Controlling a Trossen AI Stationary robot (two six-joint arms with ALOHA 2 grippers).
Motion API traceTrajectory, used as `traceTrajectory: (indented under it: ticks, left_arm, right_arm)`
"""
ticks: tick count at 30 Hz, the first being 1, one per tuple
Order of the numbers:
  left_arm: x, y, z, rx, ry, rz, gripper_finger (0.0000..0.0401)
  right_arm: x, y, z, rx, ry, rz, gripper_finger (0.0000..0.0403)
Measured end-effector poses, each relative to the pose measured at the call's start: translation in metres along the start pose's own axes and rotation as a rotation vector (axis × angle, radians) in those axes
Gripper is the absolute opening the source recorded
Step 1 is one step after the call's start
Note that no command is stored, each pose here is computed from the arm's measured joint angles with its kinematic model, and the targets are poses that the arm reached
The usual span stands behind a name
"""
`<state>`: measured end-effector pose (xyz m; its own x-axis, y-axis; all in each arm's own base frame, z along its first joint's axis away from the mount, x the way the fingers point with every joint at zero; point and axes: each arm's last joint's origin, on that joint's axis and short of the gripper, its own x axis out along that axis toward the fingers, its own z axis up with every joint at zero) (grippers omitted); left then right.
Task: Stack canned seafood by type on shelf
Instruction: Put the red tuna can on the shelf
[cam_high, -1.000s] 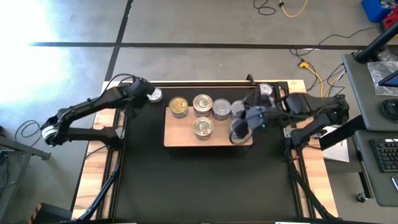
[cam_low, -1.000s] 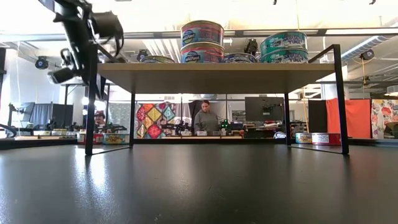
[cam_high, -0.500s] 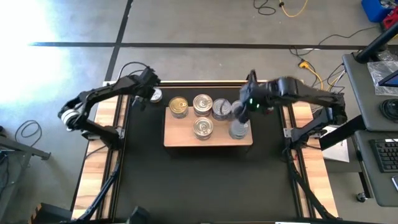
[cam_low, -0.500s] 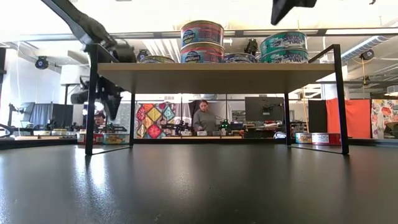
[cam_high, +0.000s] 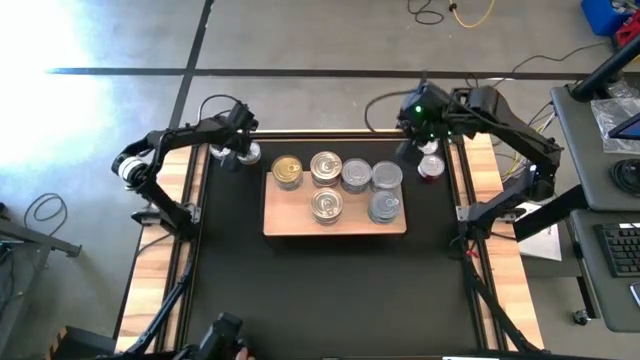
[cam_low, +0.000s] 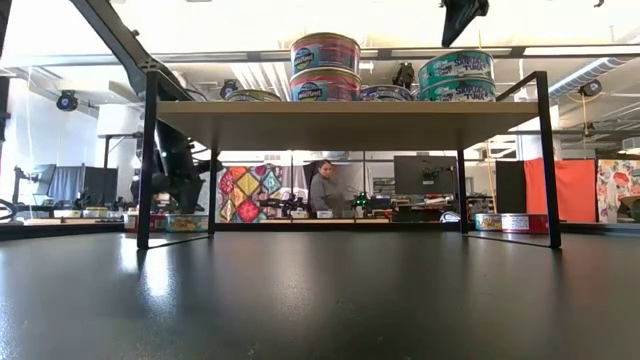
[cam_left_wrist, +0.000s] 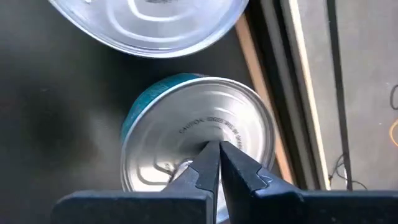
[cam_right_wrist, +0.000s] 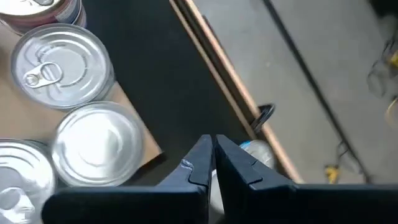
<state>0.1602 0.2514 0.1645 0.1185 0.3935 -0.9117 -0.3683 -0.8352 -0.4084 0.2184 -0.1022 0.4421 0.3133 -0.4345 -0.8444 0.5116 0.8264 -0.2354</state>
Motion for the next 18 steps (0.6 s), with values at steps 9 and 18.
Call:
traceTrajectory:
  ticks: [9, 18]
  left_arm:
    - [-0.003, 0.026, -0.034, 0.073, 0.003, 0.083, 0.0]
    - [-0.045, 0.115, -0.064, -0.178, 0.024, 0.097, 0.0]
  right_arm:
    - [-0.006, -0.016, 0.031, -0.154, -0.112, -0.04, 0.0013]
    - [-0.035, -0.021, 0.03, -0.084, -0.197, -0.012, 0.0013]
